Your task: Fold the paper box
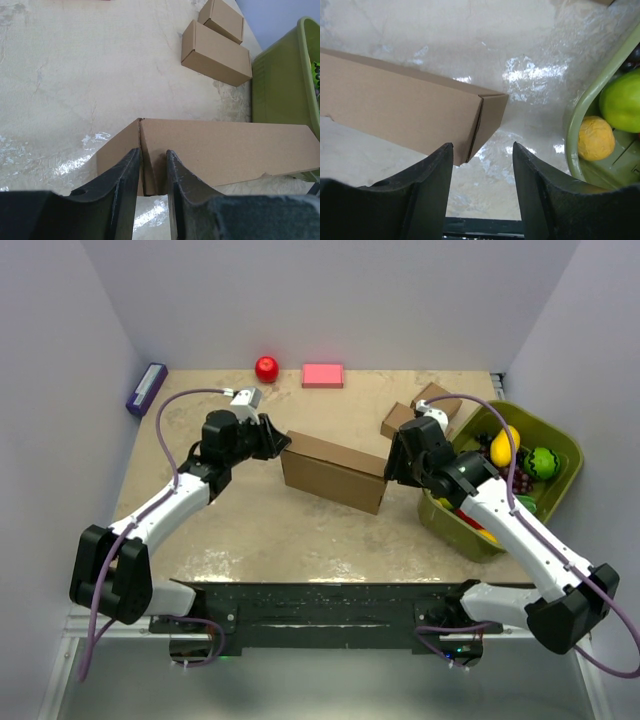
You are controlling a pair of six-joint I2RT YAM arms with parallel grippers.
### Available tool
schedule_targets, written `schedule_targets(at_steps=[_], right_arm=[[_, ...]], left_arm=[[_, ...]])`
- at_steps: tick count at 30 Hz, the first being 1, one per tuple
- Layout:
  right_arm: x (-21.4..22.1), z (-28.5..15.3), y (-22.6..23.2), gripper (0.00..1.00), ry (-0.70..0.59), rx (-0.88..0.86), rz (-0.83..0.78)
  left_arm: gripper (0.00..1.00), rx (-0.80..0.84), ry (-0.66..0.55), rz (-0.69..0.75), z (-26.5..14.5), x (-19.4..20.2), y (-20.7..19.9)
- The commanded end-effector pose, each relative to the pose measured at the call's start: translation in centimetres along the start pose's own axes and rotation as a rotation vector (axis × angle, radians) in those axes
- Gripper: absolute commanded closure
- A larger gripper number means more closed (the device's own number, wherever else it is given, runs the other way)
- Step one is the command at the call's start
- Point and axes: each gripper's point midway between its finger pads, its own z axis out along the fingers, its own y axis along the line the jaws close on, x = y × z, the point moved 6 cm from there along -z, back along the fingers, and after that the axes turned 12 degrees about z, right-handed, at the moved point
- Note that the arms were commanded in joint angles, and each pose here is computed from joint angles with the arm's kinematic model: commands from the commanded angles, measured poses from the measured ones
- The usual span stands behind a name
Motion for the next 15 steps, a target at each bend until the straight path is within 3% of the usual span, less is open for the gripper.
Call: schedule_targets(at_steps=[1,9,15], right_arm=[[0.7,0.5,0.2,0.50,0.033,-0.029,0.031],[2.6,2.5,-1.2,0.58,0.081,0.042,0.009],[4.4,2.7,-3.1,0.77,0.138,0.106,0.001]], left_arm=[[0.69,-0.069,0.268,-0.027,-0.8,5.9,1.6],[0.69,-0.072,0.269,-0.020,-0.8,5.8,1.7],[0.69,-0.072,0.259,-0.010,-0.8,5.2,1.6]])
